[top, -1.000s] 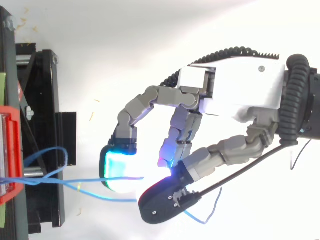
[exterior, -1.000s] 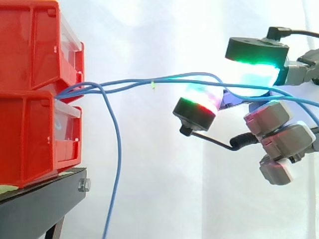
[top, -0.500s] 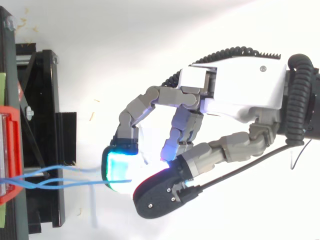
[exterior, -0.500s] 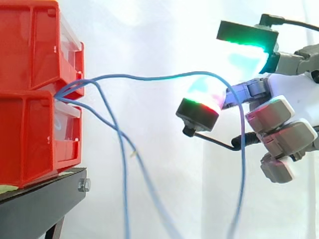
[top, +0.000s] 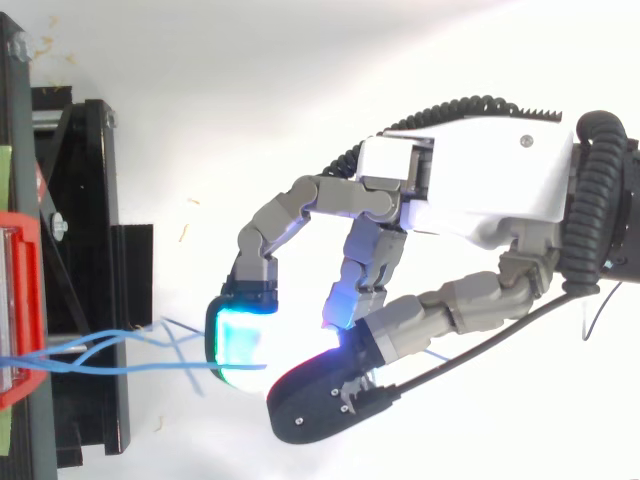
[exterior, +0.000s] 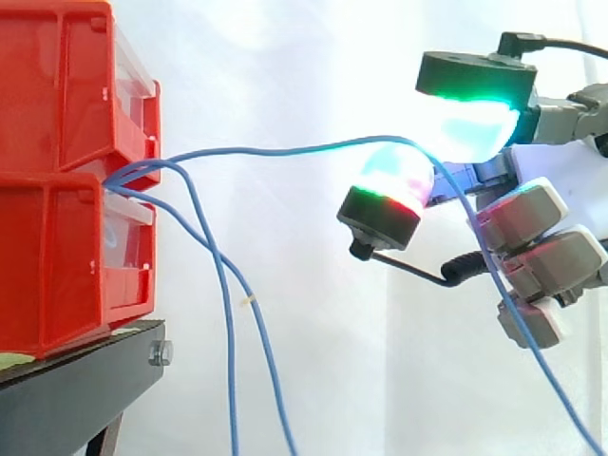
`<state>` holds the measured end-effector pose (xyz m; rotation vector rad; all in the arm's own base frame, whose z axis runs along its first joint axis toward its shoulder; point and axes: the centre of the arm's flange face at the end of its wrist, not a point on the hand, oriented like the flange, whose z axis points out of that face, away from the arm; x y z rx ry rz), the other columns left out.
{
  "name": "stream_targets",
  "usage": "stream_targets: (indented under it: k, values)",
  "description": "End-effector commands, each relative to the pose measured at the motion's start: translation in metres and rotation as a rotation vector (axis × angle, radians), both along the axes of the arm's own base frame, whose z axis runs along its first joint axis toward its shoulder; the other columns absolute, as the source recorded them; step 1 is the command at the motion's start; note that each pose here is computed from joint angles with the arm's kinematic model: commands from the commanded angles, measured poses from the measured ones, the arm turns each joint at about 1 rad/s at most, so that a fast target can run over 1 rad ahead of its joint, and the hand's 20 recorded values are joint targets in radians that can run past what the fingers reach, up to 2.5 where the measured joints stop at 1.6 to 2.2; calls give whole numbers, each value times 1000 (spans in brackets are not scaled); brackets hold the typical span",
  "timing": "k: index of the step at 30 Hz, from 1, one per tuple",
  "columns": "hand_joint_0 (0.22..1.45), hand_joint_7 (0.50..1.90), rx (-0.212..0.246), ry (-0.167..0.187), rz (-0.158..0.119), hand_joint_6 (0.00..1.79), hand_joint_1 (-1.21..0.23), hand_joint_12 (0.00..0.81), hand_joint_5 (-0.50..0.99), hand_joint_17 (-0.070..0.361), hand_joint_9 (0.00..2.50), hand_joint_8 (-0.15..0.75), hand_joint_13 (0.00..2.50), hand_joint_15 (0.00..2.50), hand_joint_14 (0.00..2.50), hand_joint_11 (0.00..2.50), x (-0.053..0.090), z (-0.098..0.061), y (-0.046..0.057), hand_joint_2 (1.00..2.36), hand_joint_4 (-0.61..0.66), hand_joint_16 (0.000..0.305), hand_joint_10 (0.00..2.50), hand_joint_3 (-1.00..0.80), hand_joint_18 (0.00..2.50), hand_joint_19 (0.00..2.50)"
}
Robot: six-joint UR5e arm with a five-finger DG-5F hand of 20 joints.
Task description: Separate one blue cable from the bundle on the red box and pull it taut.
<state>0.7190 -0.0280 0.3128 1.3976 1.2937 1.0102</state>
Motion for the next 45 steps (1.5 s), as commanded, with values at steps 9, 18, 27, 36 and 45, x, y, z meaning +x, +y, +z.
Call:
stream_targets:
  k: [9, 18, 27, 36, 45]
  values:
    - [552, 894, 30, -40, 0, 884, -702, 525, -18, 174, 1551, 363, 1431, 737, 24, 627, 5, 3, 7, 1009, -32, 77, 21, -194, 1227, 681]
    - [523, 905, 56, -56, -1, 871, -569, 550, -9, 191, 1563, 372, 1441, 703, 21, 547, 6, 4, 12, 1099, -33, 85, 19, -162, 1292, 666]
    - [549, 934, 58, -54, 5, 866, -690, 541, -9, 187, 1555, 382, 1436, 700, 23, 565, 6, 3, 14, 1004, -26, 83, 23, -96, 1281, 639]
    - [563, 974, 58, -54, 3, 874, -783, 500, -20, 165, 1493, 362, 1378, 730, 25, 597, 6, 3, 12, 1015, 9, 73, 21, -103, 1189, 663]
    - [553, 993, 57, -53, 5, 868, -727, 521, -17, 173, 1527, 376, 1395, 711, 25, 592, 6, 3, 14, 1012, 20, 77, 21, -110, 1219, 651]
